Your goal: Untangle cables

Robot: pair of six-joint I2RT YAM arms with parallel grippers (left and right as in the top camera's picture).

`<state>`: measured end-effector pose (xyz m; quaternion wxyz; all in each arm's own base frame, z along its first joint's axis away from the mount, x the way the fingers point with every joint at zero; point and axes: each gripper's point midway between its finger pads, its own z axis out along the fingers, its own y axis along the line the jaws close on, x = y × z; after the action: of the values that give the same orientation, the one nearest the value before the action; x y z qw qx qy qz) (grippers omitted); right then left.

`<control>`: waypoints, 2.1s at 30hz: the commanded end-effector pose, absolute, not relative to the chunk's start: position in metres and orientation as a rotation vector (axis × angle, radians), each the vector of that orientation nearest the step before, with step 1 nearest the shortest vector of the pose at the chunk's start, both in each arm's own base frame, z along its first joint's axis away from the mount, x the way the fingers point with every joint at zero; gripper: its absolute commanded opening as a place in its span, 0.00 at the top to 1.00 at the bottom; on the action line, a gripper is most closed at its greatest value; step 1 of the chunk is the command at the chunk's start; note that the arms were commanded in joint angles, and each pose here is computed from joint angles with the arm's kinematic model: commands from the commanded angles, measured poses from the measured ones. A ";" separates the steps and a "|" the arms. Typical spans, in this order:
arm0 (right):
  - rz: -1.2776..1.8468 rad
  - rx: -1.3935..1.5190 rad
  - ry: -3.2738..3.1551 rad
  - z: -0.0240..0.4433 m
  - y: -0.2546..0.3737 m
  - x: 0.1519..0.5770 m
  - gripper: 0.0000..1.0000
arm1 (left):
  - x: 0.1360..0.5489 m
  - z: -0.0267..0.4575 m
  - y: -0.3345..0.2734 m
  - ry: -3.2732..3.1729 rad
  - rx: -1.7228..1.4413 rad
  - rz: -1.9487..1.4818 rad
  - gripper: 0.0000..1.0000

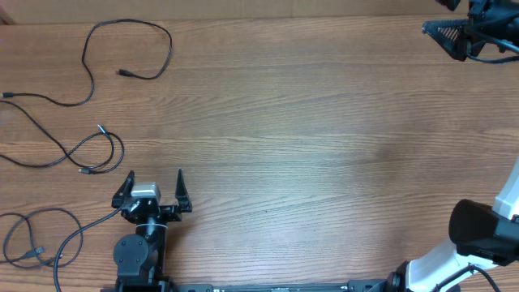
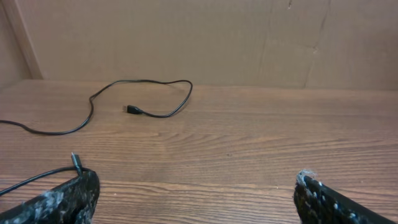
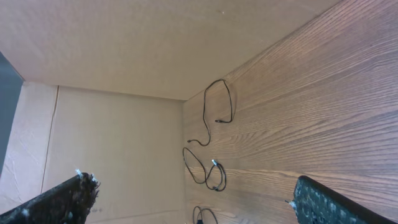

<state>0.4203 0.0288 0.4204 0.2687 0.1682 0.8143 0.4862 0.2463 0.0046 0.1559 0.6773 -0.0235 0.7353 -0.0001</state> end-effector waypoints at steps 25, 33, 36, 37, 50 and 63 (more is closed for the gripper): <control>1.297 0.442 2.186 0.424 0.027 0.420 0.00 | 0.246 0.156 0.005 1.643 -0.070 -0.022 0.00; 1.079 0.515 2.176 0.415 0.002 0.435 0.00 | 0.246 0.157 0.005 1.643 -0.070 -0.022 0.00; 0.938 0.581 2.176 0.410 -0.015 0.437 0.00 | 0.246 0.157 0.005 1.643 -0.070 -0.022 0.00; 0.900 0.597 2.173 0.410 -0.019 0.437 0.00 | 0.246 0.157 0.005 1.643 -0.070 -0.022 0.01; 0.286 0.784 1.902 0.482 -0.085 0.356 0.00 | 0.246 0.157 0.005 1.643 -0.070 -0.022 0.01; 0.028 0.451 1.693 0.562 -0.057 0.257 0.00 | 0.246 0.157 0.005 1.643 -0.070 -0.022 0.00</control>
<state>0.2694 -0.0691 0.5469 0.6083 0.2675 0.7457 0.0475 0.2463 0.0039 0.1559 0.6773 -0.0276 0.7352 -0.0067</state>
